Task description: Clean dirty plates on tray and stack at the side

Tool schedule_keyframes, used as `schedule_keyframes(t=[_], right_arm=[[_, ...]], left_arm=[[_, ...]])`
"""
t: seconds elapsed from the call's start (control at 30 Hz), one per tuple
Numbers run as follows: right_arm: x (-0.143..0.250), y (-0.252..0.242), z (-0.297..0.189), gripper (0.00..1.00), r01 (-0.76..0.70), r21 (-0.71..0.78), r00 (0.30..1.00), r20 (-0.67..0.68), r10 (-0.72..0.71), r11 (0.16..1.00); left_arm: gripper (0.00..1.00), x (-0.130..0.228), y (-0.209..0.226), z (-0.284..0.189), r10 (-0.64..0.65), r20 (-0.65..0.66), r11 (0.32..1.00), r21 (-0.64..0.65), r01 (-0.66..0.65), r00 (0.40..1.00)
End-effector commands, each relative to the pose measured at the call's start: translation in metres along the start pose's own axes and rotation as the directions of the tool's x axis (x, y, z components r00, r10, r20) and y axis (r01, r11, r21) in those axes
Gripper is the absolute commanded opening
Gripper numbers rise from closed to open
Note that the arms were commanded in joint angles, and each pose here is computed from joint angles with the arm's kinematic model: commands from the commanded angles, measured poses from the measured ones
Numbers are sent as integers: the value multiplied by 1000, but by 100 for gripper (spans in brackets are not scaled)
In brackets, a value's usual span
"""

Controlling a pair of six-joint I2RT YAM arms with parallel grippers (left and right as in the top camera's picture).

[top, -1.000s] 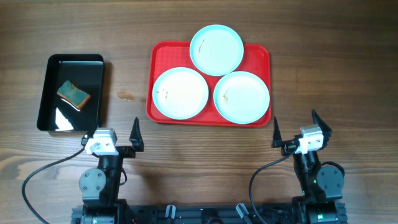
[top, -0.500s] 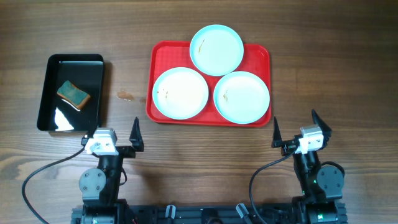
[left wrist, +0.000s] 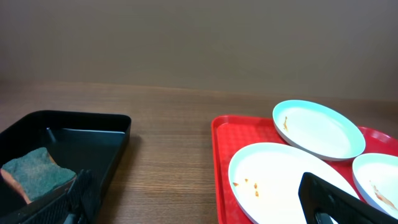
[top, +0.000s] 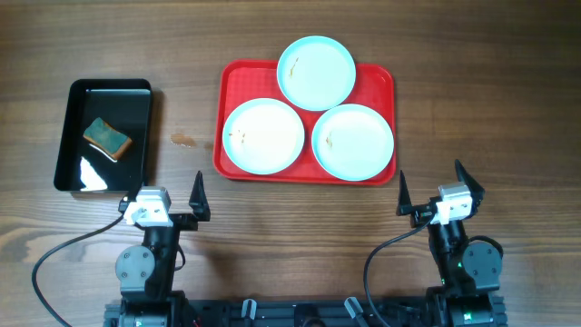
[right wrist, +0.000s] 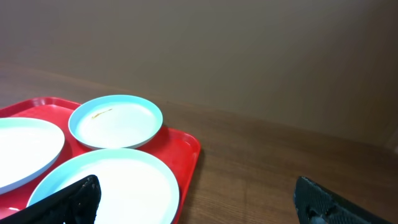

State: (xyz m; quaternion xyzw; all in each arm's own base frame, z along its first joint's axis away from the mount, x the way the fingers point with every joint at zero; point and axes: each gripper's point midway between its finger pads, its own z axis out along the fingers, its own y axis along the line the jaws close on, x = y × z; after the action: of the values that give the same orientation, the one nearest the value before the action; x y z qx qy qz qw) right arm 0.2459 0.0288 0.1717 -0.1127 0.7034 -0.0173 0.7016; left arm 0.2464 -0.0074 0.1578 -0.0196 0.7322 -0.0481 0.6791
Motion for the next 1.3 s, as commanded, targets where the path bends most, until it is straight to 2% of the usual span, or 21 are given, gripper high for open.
schedule_keyframes(t=[0.0,1.1,1.17,1.27], right_arm=[[-2,-4,-1,100,-3,18,1000,11,3,1000],[-2,-4,-1,100,-3,18,1000,11,3,1000],[-2,-4,-1,100,-3,18,1000,11,3,1000],[-2,-4,-1,100,-2,18,1000,11,2,1000]], left_arm=[[100,2,2,0,19,-4,1000,-13,-19,1000],[100,0,2,0,19,3,1000,-13,-19,1000],[100,-8,-10,-1,6,33,999,53,-8,999],[100,-13,-62,-12,-103,10,930,356,93,995]])
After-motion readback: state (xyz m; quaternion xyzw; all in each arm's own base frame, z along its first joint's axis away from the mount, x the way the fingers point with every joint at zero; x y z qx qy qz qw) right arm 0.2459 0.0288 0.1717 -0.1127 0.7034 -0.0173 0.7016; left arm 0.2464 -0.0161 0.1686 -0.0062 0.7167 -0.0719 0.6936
